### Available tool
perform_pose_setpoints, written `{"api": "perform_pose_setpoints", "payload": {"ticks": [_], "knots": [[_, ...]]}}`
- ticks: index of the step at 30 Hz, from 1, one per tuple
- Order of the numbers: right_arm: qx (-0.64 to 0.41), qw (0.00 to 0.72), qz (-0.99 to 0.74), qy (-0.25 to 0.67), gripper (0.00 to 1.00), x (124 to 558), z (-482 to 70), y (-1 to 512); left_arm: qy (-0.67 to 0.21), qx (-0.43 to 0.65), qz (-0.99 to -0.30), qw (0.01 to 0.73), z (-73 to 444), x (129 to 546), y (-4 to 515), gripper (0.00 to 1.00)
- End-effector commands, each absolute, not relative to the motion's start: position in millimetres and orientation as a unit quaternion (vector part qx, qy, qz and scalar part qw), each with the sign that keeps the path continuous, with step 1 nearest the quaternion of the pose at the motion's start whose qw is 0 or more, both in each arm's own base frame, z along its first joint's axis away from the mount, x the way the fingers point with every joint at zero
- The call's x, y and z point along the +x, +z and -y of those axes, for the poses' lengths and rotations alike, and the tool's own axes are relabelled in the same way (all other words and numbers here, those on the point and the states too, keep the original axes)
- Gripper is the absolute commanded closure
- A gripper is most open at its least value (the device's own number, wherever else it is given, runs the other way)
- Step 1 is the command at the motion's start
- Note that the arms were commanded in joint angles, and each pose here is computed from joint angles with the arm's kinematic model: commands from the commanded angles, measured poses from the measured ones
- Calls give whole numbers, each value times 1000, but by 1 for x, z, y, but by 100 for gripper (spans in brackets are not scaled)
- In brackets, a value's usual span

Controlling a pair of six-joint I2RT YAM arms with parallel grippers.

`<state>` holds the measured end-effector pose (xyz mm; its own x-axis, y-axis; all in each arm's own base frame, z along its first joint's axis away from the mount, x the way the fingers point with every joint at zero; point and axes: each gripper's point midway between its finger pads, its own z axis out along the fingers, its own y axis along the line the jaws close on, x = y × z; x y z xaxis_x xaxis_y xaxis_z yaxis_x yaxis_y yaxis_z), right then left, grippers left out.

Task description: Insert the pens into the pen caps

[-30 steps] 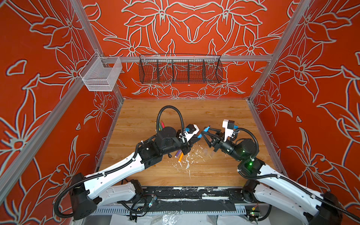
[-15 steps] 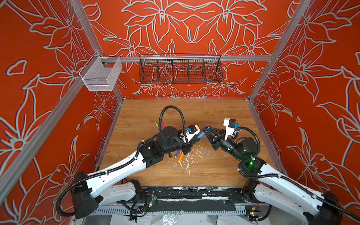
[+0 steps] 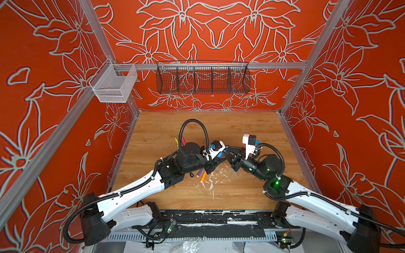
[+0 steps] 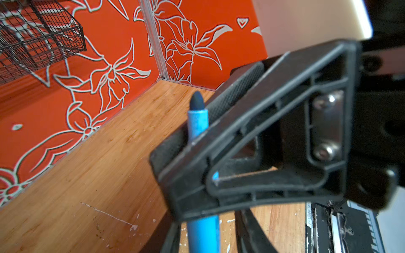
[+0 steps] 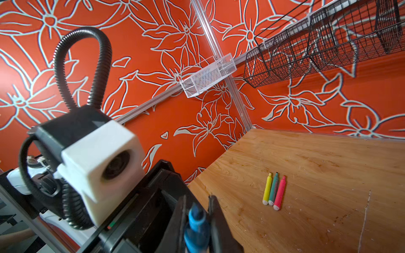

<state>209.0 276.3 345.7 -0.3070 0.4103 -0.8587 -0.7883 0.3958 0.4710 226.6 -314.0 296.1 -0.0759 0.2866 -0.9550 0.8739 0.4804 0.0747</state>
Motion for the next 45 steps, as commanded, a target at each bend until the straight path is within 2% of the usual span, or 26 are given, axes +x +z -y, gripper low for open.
{"api": "perform_pose_setpoints", "payload": {"ticks": [1, 5, 7, 8, 12, 14, 16, 20, 26, 36, 40, 45], "knots": [[-142, 598, -578, 537, 99, 204, -268, 375, -276, 431, -669, 539, 317, 228, 304, 69], [-124, 602, -578, 537, 99, 206, -262, 376, -279, 435, -666, 539, 317, 226, 303, 77], [-123, 601, -576, 540, 99, 205, -261, 377, -276, 435, -666, 539, 317, 227, 302, 88], [-121, 598, -579, 541, 97, 205, -262, 377, -275, 435, -665, 541, 317, 227, 302, 98], [-69, 589, -603, 534, 49, 216, -251, 374, -252, 408, -677, 559, 310, 239, 304, 100], [-43, 580, -629, 516, 39, 222, -243, 369, -242, 389, -680, 573, 305, 245, 308, 100], [-13, 562, -677, 475, 39, 228, -231, 355, -236, 366, -685, 584, 298, 250, 314, 100], [73, 526, -782, 326, 39, 239, -181, 304, -215, 303, -706, 603, 280, 262, 327, 100], [98, 481, -852, 181, 38, 236, -142, 240, -166, 212, -749, 606, 251, 282, 333, 100], [35, 317, -944, 80, 36, 224, -165, 148, -202, 187, -759, 590, 241, 267, 340, 100], [27, 282, -959, 27, 37, 226, -163, 127, -199, 186, -761, 589, 240, 267, 342, 100], [33, 278, -960, -24, 35, 235, -157, 103, -201, 189, -764, 584, 239, 265, 340, 100]]}}
